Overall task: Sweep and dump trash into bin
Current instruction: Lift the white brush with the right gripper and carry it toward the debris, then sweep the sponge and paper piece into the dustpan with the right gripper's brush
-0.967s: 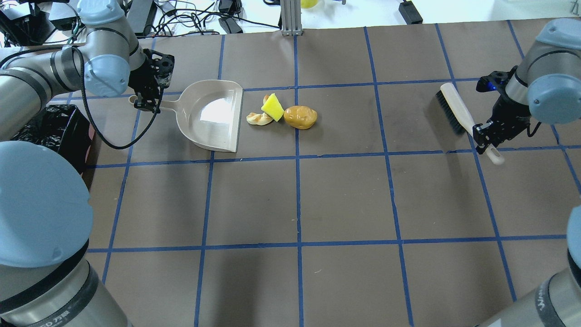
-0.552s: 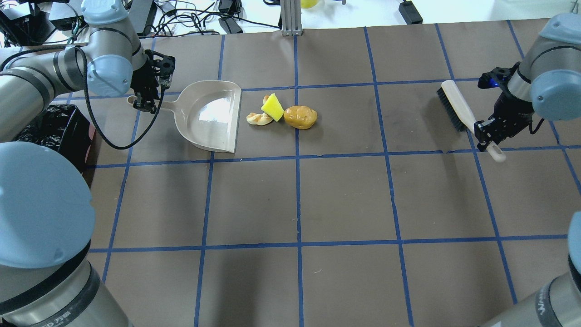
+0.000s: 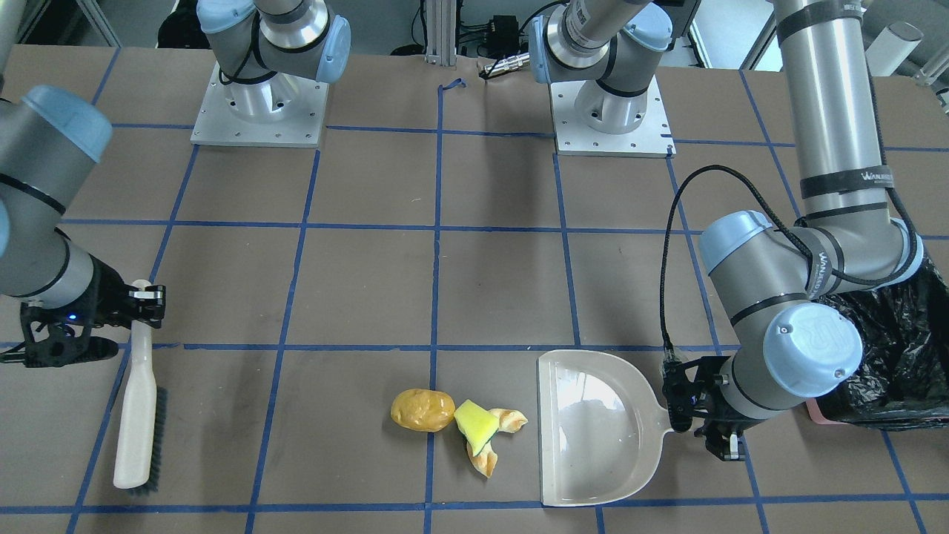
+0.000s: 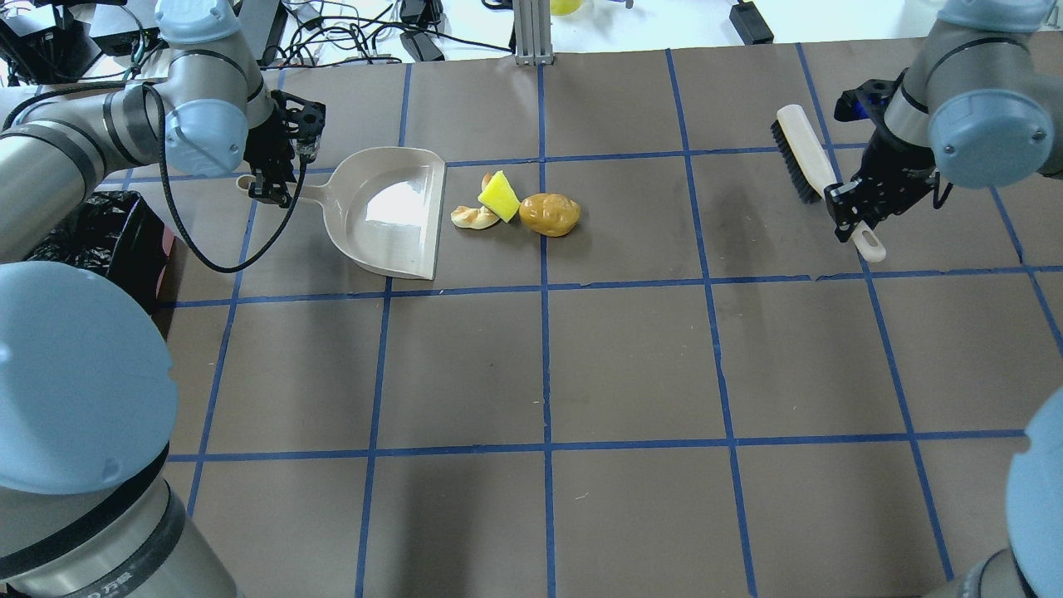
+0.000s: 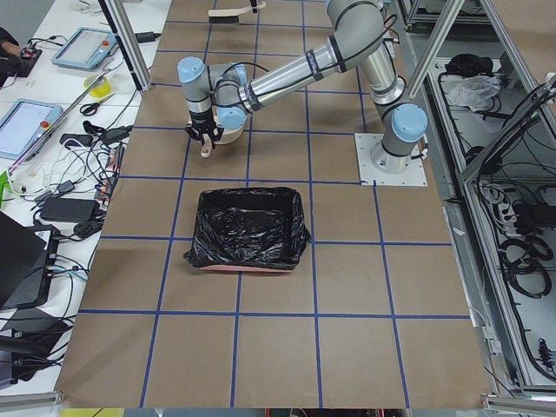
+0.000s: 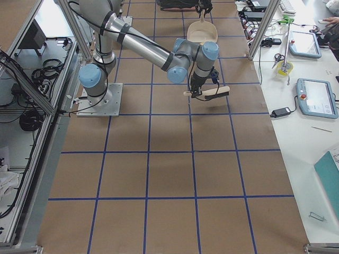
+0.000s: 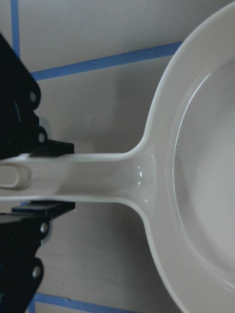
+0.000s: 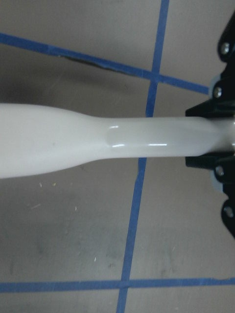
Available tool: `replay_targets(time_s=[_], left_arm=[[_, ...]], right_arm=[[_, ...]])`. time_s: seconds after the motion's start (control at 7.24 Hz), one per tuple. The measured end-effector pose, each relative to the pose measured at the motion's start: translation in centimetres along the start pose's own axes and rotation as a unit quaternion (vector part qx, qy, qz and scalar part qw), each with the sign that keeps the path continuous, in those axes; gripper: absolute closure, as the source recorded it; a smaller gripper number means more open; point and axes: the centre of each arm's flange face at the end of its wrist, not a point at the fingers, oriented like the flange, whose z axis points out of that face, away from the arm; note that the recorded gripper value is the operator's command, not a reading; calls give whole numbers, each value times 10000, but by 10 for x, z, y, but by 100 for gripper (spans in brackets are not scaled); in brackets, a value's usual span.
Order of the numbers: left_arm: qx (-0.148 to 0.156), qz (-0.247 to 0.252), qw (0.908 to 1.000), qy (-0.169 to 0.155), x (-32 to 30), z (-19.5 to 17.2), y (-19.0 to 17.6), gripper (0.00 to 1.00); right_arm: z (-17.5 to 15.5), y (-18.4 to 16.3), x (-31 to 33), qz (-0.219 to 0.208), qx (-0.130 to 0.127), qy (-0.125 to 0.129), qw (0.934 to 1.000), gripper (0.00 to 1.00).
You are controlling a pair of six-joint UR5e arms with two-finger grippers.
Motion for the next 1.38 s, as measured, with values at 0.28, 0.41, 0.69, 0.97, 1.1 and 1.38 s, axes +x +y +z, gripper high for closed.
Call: replay_targets(time_s=[0.28,0.41,0.69,0.97,1.1,1.38], left_arm=[[-2,4,10000,5,0,1,-2,100],[-2,11,10000,5,0,1,-2,100],[-3,20,10000,2,0,0,-2,100],[-3,18,10000,3,0,0,-3,100],[-3,15,10000,5,0,1,-3,100],[-3,15,10000,6,0,1,-4,100]], right_arm=[[0,-10,-78,348,51,-136,9993,100],[0,-12,-116,539,63,-176,9984,100],[2,-12,-176,846,55,-384,9957,100],[10,-8,-225,1004,-62,-510,9936,100],[18,-6,-245,1045,-142,-523,9931,100],[32,-4,-267,1156,-277,-501,9916,100]])
